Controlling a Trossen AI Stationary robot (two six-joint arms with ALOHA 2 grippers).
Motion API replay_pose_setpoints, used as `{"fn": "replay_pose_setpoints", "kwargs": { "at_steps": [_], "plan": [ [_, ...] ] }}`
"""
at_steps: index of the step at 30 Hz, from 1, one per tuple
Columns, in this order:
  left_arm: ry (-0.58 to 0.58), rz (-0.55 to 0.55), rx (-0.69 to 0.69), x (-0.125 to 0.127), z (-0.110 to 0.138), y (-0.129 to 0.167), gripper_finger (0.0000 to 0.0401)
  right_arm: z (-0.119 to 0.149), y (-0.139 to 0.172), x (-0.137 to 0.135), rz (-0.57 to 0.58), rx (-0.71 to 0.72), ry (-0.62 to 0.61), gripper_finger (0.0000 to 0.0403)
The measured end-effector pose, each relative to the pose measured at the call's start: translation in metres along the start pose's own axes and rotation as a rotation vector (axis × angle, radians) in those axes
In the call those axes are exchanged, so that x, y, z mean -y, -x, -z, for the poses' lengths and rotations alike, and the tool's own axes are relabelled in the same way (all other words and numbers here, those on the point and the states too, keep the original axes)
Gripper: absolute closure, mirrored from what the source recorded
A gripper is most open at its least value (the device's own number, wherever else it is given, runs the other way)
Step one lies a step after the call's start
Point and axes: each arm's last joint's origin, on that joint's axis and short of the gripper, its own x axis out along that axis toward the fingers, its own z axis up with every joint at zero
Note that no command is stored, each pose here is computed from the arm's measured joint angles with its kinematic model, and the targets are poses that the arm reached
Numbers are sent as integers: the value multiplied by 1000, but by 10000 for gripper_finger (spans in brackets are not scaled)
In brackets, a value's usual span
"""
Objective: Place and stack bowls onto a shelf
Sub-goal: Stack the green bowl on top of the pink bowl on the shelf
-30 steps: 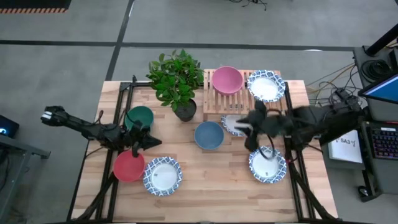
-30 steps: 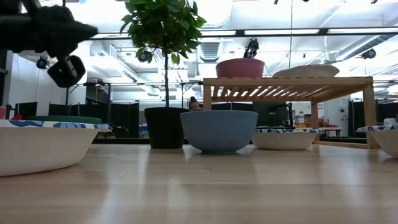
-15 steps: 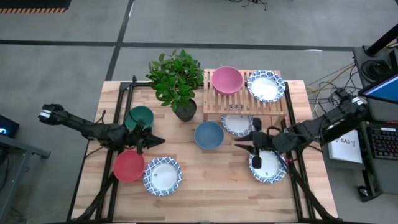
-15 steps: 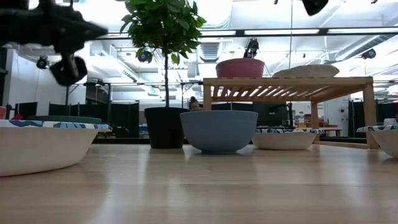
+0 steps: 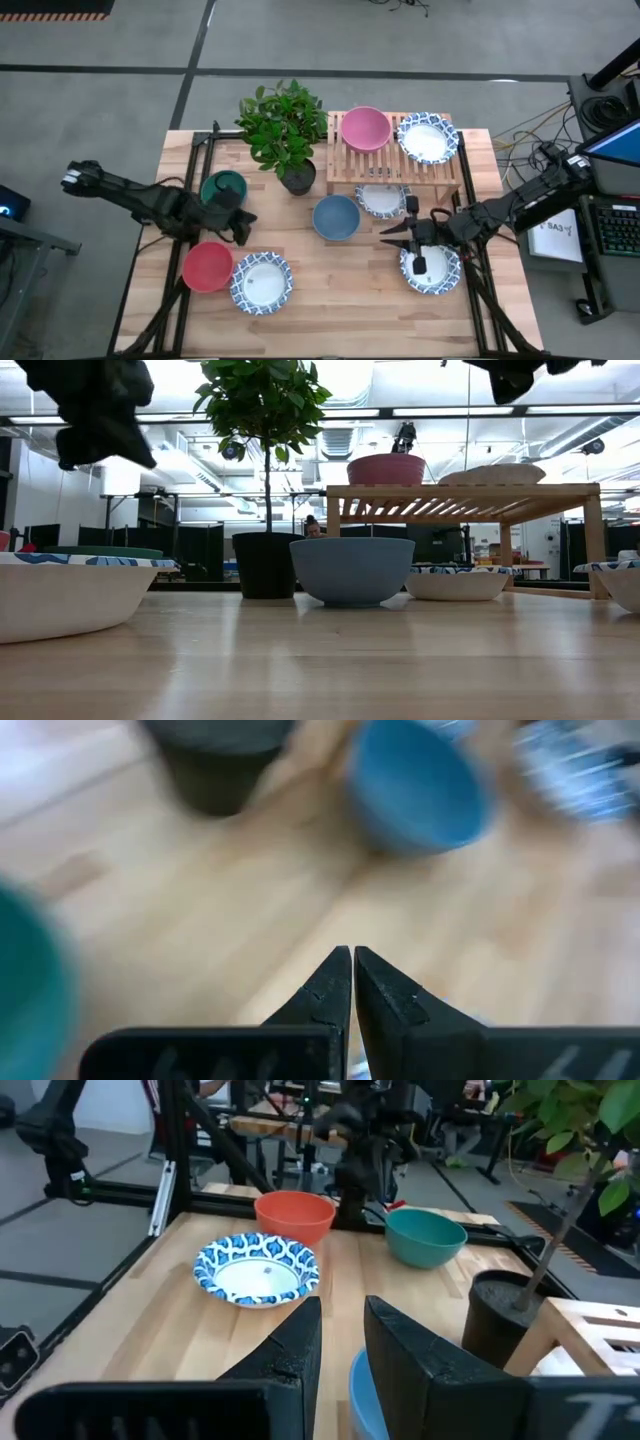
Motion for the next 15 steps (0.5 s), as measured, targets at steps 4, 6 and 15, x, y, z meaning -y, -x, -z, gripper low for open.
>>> {"fn": "replay_pose_setpoints", "kwargs": {
  "at_steps": [4,6,15],
  "plan": [
    [-27,-207,-90,-7,2,3,401,3,0,0,3,38,-4,335],
    [-12,-318,-113,-14,3,4,401,3,0,0,14,53,4,335],
    [142,-486,-111,-23,0,-16,401,-4,-1,4,40,81,22,335]
  ]
}}
